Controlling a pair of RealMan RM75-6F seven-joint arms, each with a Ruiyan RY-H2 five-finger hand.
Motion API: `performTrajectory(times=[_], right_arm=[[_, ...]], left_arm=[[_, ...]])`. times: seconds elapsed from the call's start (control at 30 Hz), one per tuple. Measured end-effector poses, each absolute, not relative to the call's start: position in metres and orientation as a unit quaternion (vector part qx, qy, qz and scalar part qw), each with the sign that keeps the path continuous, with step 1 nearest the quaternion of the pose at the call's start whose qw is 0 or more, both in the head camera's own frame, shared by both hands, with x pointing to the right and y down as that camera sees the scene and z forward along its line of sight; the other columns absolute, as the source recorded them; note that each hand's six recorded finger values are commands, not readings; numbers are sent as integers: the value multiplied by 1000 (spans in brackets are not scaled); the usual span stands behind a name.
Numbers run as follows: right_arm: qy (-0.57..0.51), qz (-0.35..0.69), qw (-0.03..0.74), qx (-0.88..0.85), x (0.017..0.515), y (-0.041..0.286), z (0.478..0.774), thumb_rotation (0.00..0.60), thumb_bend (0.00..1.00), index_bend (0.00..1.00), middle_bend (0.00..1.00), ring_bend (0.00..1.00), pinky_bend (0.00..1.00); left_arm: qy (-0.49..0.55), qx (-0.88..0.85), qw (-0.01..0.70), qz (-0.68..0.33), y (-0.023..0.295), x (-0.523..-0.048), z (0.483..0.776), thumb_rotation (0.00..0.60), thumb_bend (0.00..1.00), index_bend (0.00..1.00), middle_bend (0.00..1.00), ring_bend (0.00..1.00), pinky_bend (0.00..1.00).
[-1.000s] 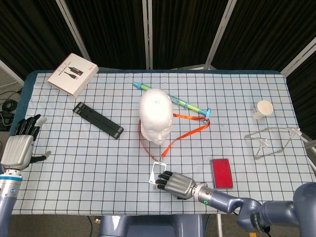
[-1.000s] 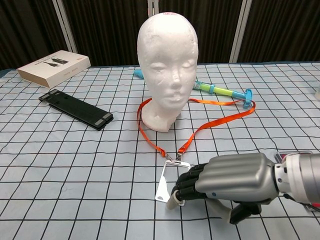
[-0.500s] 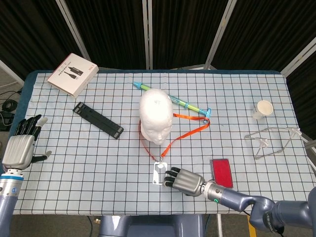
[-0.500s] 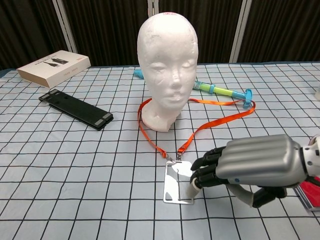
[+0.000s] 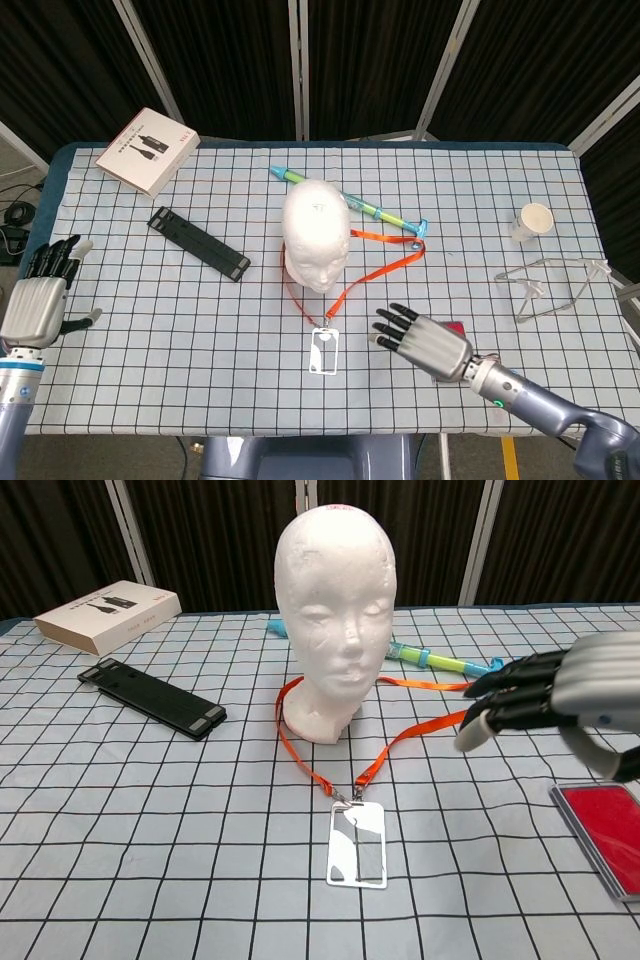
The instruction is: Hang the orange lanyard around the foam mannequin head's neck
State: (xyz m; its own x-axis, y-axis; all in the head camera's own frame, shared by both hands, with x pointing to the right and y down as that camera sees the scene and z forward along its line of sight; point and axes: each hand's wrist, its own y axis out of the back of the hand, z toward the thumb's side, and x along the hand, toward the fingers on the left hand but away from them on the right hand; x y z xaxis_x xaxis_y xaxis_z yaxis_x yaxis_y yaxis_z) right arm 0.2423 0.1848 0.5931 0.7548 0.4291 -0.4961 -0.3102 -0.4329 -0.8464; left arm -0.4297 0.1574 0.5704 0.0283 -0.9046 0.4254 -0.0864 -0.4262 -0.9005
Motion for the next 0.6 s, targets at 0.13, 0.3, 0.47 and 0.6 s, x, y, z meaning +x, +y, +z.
performTrajectory(times=[0.13,0.3,0.47,0.6], right_arm=[[-108,365,540,-751,274,176,572,600,852,202,131,50,52],[-220,402,527,-716,325,175,547,600,264,102,14,0,0],[-315,457,497,-667,372,183,537,600,0,0,0,0,0],[-366,494,451,-647,392,197,539,600,0,0,0,0,0]], left_arm=[[401,-619,361,-571,165,-432,565,600,197,0,0,0,0],[404,-617,357,-573,181,-440,560,600,198,0,0,0,0],[406,-616,355,-575,193,-448,557,600,197,0,0,0,0],[404,-618,356,-573,201,-450,556,600,197,0,0,0,0]])
